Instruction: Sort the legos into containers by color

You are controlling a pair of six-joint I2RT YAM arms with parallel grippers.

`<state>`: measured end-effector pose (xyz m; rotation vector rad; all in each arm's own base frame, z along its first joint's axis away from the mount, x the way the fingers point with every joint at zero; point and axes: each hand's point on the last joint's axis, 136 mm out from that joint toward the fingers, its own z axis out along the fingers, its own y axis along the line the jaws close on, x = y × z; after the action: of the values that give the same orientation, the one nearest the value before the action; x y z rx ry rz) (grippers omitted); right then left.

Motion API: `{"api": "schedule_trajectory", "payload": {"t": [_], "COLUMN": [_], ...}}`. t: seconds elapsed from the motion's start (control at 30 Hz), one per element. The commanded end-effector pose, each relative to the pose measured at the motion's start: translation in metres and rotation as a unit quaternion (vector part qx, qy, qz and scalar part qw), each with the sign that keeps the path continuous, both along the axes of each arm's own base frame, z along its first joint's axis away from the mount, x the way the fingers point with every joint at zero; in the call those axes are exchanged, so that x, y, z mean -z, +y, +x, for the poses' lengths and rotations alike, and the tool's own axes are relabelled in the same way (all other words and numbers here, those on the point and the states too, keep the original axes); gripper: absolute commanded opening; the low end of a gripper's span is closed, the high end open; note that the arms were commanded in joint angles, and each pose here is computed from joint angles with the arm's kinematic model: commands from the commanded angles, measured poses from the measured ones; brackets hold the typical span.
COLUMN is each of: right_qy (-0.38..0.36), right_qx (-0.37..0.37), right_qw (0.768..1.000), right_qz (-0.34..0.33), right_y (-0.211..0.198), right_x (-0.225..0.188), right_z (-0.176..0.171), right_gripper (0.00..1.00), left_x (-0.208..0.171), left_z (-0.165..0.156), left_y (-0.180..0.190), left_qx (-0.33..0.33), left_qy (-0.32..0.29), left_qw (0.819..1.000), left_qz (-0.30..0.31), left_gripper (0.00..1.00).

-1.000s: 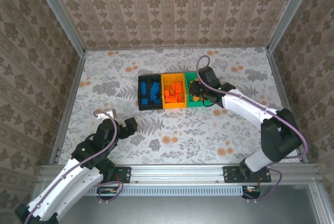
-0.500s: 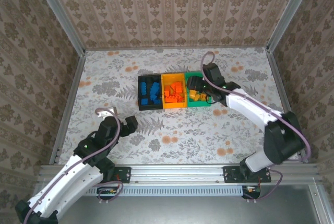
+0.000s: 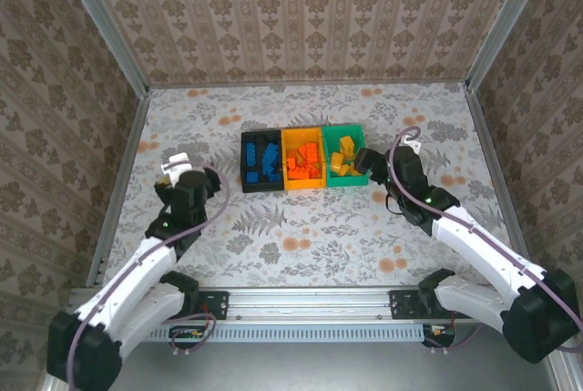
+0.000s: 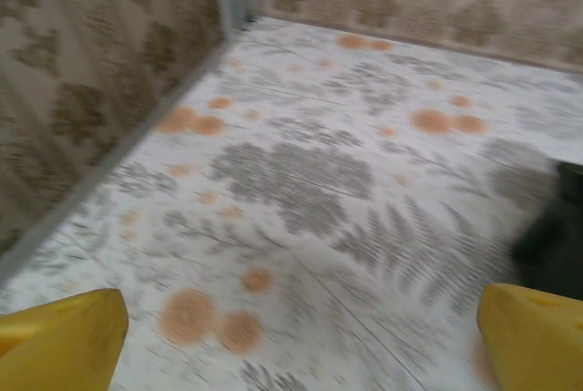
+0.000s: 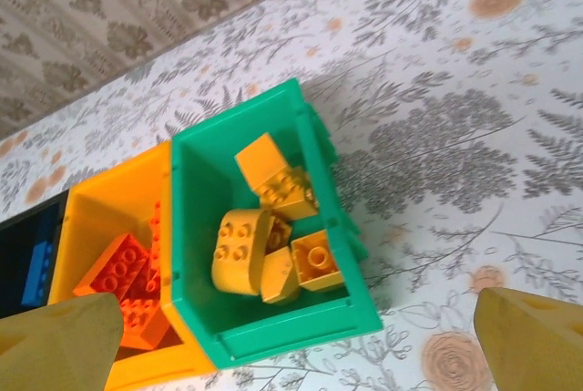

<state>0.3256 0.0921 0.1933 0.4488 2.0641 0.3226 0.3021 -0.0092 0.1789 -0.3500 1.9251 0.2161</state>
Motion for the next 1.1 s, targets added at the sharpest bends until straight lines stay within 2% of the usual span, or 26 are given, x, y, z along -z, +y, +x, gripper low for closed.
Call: {"api": "schedule_trajectory", "payload": {"t": [0.0, 0.1, 0.17, 0.27, 0.4, 0.57, 0.67, 0.8, 0.83, 0.87, 0.93, 1.07], "right_qy": [-0.026, -0.005, 0.003, 0.012, 0.014, 0.006, -0.002, -0.009, -0.013, -0.017, -0.034, -0.083], "right_qx": [0.045, 0.084, 0.102, 0.113, 0.119, 0.121, 0.121, 0.120, 0.120, 0.117, 0.104, 0.102], "right_qw": [0.998, 0.995, 0.992, 0.991, 0.990, 0.990, 0.989, 0.990, 0.990, 0.990, 0.989, 0.979], "right_qz": [-0.018, -0.051, -0.068, -0.071, -0.073, -0.072, -0.081, -0.074, -0.073, -0.076, -0.097, -0.156], "right_y": [-0.019, -0.038, -0.047, -0.056, -0.063, -0.070, -0.075, -0.080, -0.081, -0.082, -0.084, -0.094], "right_x": [-0.009, -0.003, 0.002, 0.010, 0.016, 0.015, 0.016, 0.020, 0.020, 0.020, 0.019, 0.015], "right_z": [-0.001, -0.007, -0.009, -0.012, -0.011, -0.009, -0.008, -0.008, -0.008, -0.008, -0.008, -0.007], "right_gripper": [1.00, 1.00, 1.00, 1.00, 1.00, 1.00, 1.00, 1.00, 1.00, 1.00, 1.00, 1.00], "left_x": [-0.016, 0.021, 0.032, 0.033, 0.052, 0.070, 0.073, 0.081, 0.083, 0.076, 0.081, 0.081], "left_z": [0.029, 0.053, 0.061, 0.077, 0.088, 0.099, 0.104, 0.091, 0.088, 0.087, 0.088, 0.092], "left_y": [0.032, 0.051, 0.062, 0.057, 0.058, 0.043, 0.032, 0.022, 0.019, 0.021, 0.028, 0.030], "left_qx": [-0.056, -0.064, -0.078, -0.045, -0.019, 0.033, 0.062, 0.114, 0.135, 0.130, 0.110, 0.103], "left_qy": [-0.030, 0.027, 0.065, 0.060, 0.090, 0.041, 0.044, 0.012, -0.022, -0.050, -0.018, -0.012], "left_qw": [0.997, 0.997, 0.994, 0.995, 0.988, 0.993, 0.991, 0.990, 0.987, 0.987, 0.992, 0.992], "left_qz": [0.036, 0.033, 0.031, 0.069, 0.123, 0.102, 0.112, 0.076, 0.079, 0.084, 0.065, 0.076], "left_gripper": [1.00, 1.00, 1.00, 1.00, 1.00, 1.00, 1.00, 1.00, 1.00, 1.00, 1.00, 1.00]}}
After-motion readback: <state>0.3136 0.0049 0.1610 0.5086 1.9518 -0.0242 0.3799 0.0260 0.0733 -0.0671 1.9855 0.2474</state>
